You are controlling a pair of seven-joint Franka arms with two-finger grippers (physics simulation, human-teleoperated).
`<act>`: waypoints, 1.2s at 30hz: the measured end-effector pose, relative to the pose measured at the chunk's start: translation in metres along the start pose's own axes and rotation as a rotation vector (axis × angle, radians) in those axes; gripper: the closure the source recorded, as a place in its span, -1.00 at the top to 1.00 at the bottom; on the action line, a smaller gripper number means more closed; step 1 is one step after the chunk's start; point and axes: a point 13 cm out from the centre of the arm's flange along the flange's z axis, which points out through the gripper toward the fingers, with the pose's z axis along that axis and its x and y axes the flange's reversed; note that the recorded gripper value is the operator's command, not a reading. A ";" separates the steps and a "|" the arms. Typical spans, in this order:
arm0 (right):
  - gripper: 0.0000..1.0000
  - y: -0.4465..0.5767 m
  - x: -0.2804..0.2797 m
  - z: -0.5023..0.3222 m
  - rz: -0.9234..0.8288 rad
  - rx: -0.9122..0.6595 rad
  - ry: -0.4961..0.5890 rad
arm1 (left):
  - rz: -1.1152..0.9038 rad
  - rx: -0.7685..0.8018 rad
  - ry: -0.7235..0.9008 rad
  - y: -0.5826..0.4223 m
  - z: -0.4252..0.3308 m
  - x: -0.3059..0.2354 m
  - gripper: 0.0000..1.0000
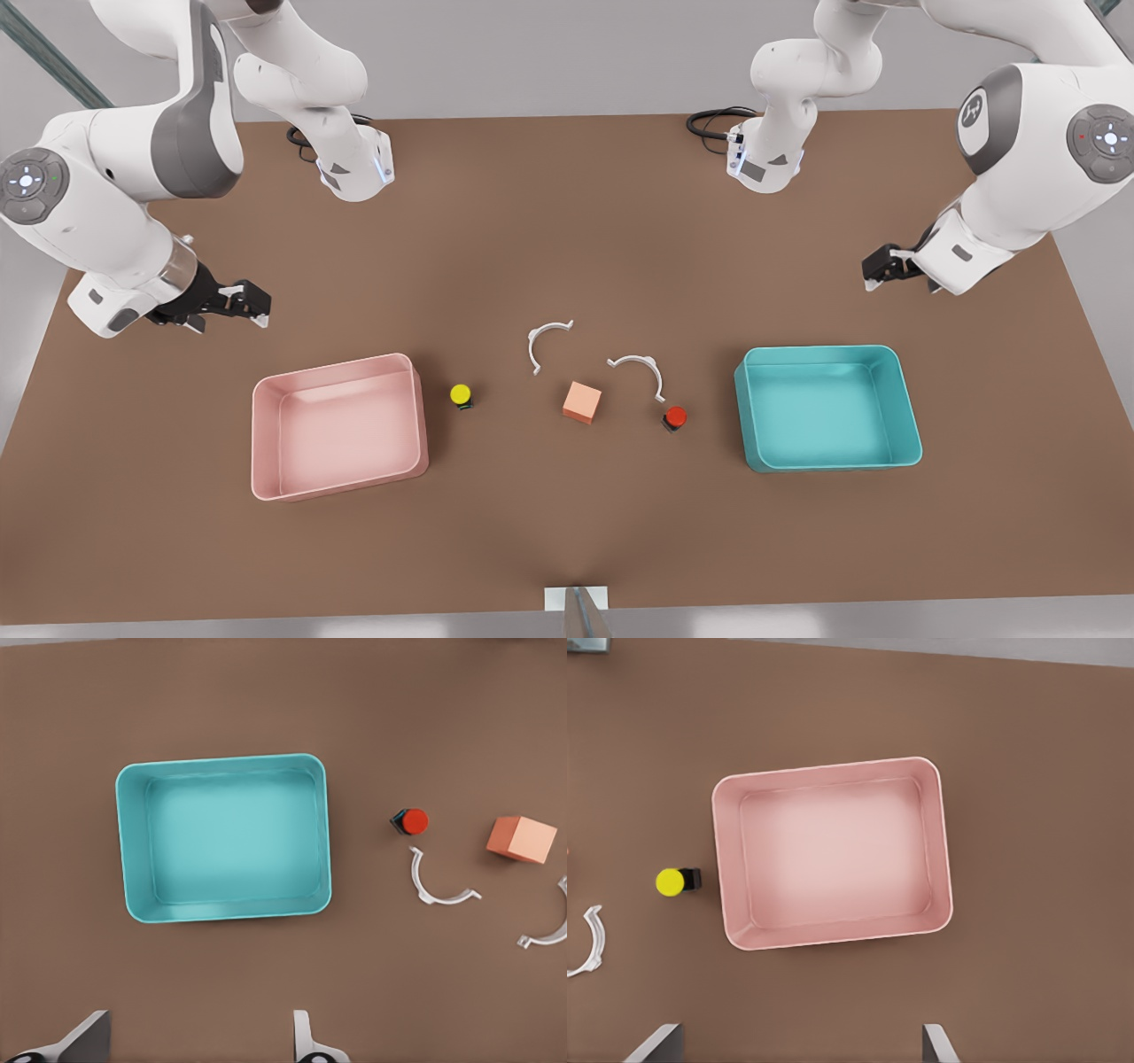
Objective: Place the red button in the blue storage box with the left arm, and place the yellow button in the pink storage box with the right arm
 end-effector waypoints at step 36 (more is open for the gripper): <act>0.99 0.254 -0.044 0.346 -0.094 0.000 0.136 | -0.381 0.055 -0.040 -0.247 0.365 -0.149 1.00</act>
